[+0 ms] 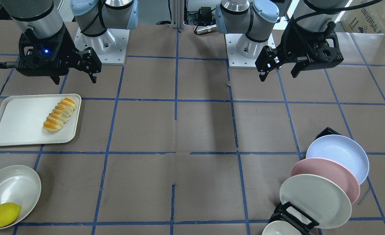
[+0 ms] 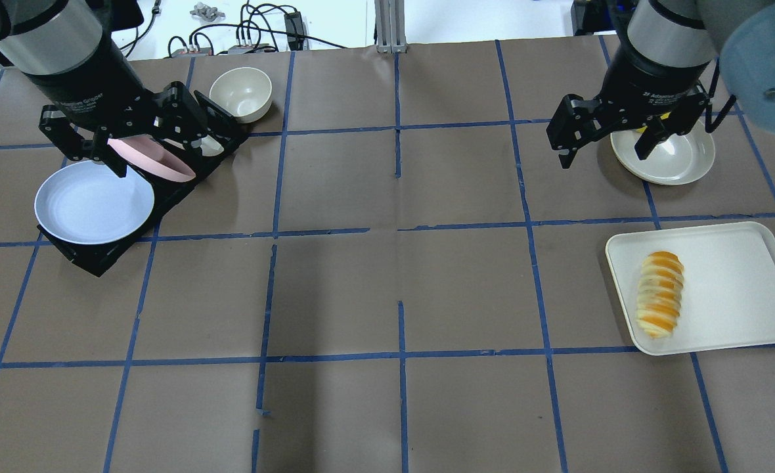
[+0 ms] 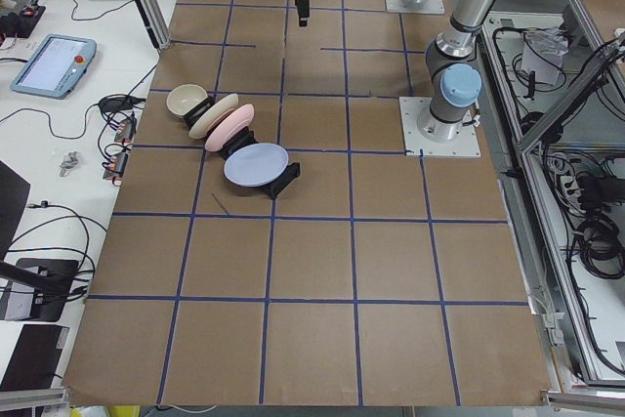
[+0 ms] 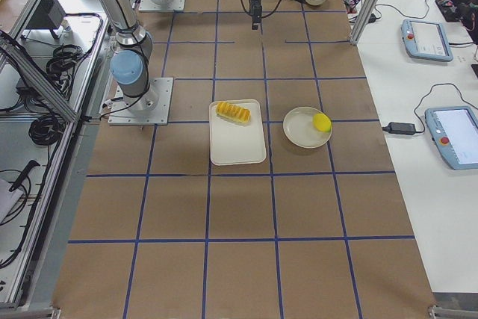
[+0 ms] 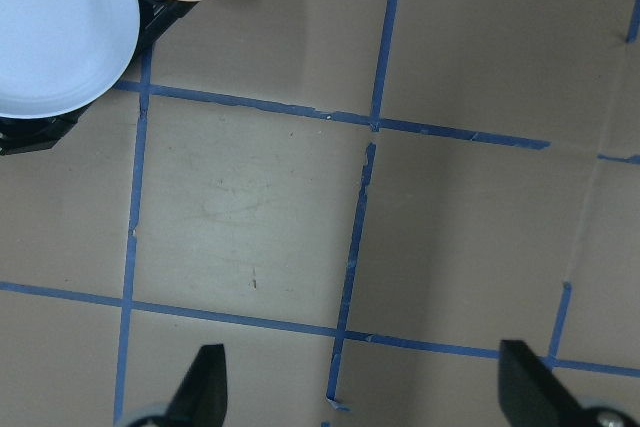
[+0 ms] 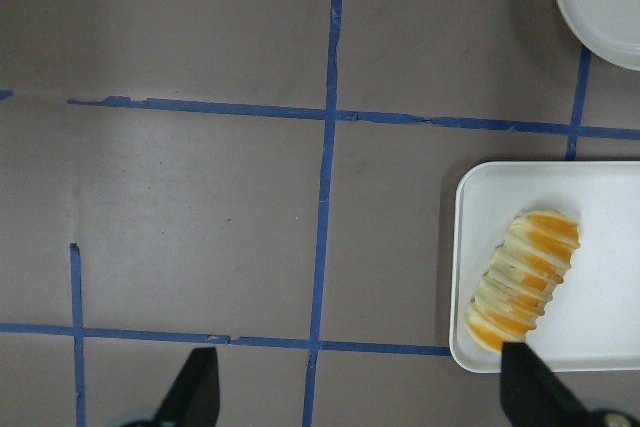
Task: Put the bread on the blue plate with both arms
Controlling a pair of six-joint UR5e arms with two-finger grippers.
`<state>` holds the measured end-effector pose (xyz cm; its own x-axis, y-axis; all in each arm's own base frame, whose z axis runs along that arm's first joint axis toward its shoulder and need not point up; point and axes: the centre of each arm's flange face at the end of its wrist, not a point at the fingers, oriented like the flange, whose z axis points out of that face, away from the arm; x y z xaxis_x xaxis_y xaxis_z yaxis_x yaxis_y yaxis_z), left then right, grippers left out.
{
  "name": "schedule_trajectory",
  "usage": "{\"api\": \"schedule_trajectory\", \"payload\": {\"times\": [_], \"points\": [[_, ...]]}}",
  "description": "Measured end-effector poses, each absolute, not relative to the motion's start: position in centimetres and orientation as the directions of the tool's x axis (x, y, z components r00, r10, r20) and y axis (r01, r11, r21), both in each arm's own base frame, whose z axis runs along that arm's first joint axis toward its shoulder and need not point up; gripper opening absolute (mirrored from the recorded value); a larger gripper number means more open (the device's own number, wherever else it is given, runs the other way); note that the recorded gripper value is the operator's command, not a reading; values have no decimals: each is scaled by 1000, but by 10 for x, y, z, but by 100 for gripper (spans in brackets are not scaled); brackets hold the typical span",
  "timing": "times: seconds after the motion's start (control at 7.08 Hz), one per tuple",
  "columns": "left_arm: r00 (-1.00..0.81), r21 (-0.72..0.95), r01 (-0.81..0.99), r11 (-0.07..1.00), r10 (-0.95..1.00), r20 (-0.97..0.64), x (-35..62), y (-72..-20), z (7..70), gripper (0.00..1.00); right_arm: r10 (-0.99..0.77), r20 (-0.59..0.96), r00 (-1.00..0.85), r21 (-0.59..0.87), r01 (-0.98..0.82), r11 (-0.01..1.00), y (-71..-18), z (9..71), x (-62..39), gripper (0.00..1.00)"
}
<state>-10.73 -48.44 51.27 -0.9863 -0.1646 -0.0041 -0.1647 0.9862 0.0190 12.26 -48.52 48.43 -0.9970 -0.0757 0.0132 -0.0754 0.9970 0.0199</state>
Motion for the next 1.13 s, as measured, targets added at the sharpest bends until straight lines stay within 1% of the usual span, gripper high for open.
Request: {"api": "schedule_trajectory", "payload": {"times": [0.42, 0.71, 0.99, 1.13], "points": [[-987, 15, -162, 987, -162, -7, -105, -485, 514, 97, -89, 11, -996, 26, -89, 996, -486, 482, 121, 99], [-990, 2, -140, 990, -140, -12, -92, -486, 521, 97, -135, 20, -991, 39, -135, 990, -491, 455, 101, 97], [-996, 3, -88, 996, -88, -9, -33, -493, 523, 97, -113, 49, -992, 39, -111, 993, -490, 413, 51, 97], [-998, 18, -64, 998, -64, 1, 15, -502, 515, 97, -53, 49, -997, 42, -51, 998, -487, 386, 14, 95]]}}
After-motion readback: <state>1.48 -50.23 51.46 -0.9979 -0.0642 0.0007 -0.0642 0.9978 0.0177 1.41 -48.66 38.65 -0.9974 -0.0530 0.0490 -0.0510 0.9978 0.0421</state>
